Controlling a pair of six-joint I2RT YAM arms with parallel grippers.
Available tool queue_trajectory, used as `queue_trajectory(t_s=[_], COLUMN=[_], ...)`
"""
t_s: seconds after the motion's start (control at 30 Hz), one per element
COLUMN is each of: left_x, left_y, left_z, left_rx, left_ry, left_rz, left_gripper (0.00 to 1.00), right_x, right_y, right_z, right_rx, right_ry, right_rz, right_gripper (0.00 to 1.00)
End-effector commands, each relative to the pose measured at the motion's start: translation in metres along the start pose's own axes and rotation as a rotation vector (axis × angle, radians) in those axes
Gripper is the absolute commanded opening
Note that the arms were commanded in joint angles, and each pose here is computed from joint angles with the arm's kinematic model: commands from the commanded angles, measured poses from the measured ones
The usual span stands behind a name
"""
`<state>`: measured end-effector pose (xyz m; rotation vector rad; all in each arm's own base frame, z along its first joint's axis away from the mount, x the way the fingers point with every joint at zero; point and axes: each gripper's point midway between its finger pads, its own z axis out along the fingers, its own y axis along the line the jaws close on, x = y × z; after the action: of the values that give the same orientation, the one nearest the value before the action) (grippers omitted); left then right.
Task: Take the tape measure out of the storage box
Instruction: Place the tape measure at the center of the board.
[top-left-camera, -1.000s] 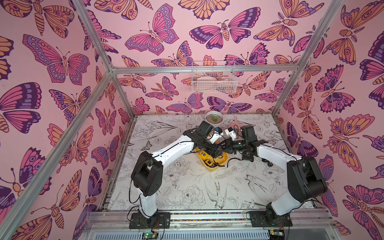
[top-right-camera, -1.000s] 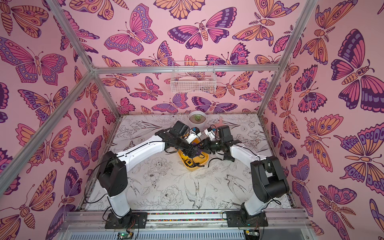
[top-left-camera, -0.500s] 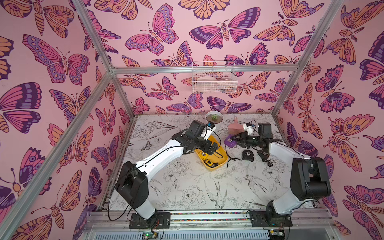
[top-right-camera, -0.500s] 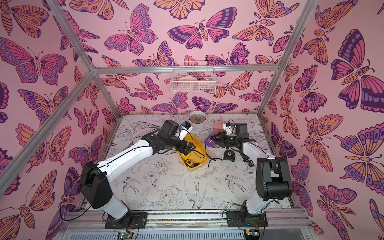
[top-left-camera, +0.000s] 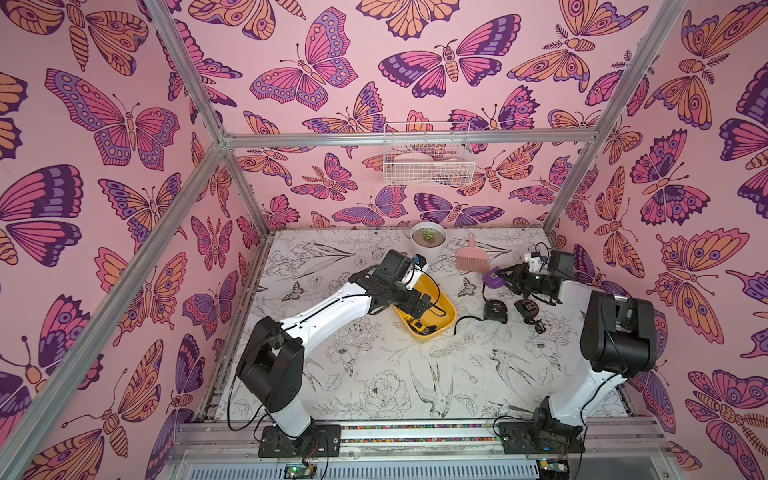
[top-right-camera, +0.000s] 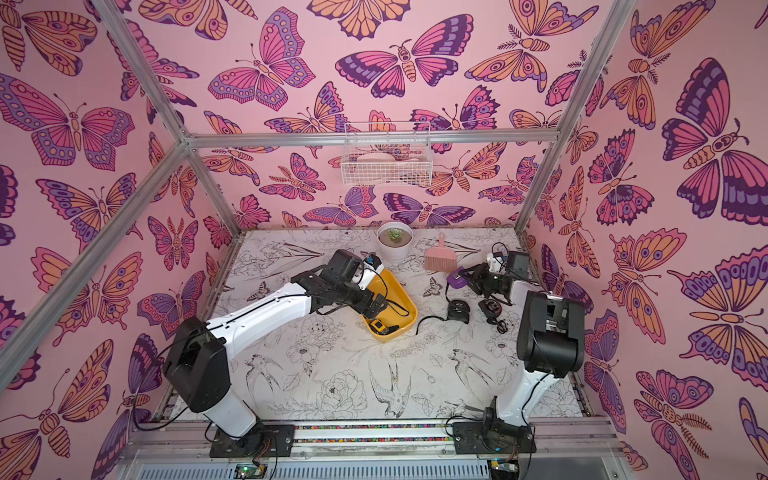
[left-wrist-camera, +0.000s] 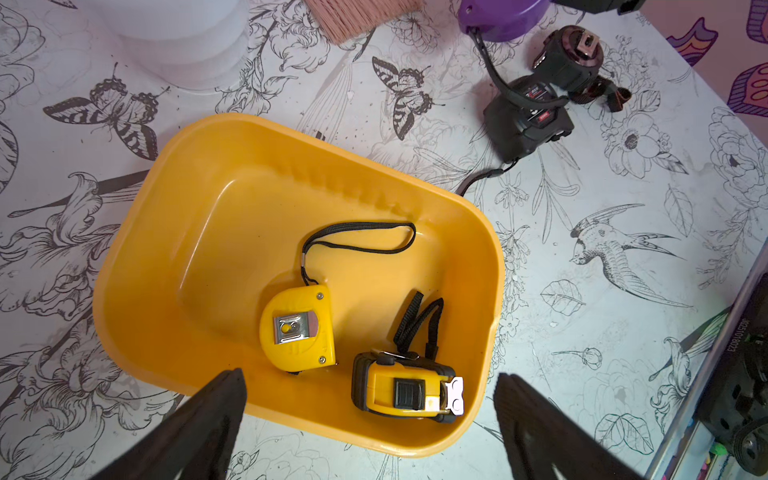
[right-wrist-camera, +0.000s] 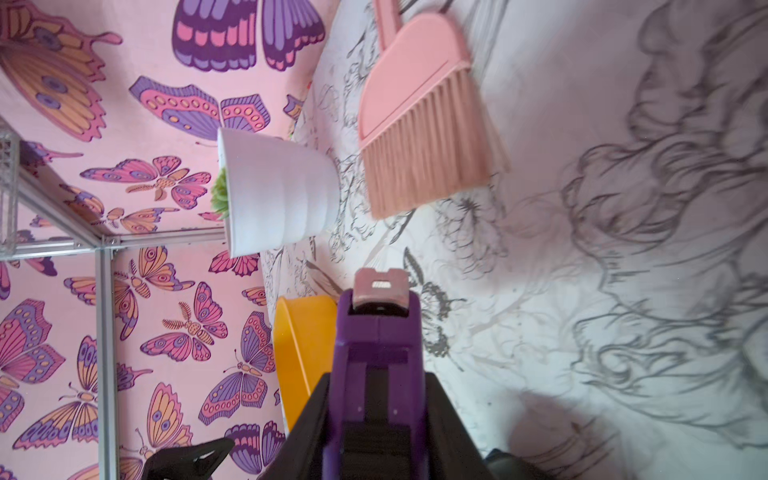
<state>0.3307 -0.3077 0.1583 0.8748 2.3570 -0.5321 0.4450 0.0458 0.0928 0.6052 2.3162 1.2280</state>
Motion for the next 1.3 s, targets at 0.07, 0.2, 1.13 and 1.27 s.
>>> queue_trajectory(t_s=[0.07, 0.2, 1.13, 1.27], left_x=[0.014, 0.016, 0.039, 0.049], left_y=[0.003, 0.004, -0.007, -0.007], left_z=[0.005, 0.006, 0.032, 0.041], left_rx=[-0.001, -0.003, -0.010, -0.023], left_ry=[0.044, 0.050, 0.231, 0.288], left_rz=[-0.023, -0.024, 0.035, 0.034], left_gripper=[1.00, 1.00, 1.00, 0.99], right_x=[-0.037, -0.040, -0.061, -0.058], right_y=[-0.008, -0.029, -0.098, -0.102], right_z=[-0.014, -0.018, -0.039, -0.041], right_rx=[0.001, 0.080, 0.329, 0.354], right_ry=[-0.114, -0.119, -0.169, -0.159], right_rz=[-0.022, -0.019, 0.038, 0.048], right_gripper=[0.23, 0.24, 0.61, 0.71])
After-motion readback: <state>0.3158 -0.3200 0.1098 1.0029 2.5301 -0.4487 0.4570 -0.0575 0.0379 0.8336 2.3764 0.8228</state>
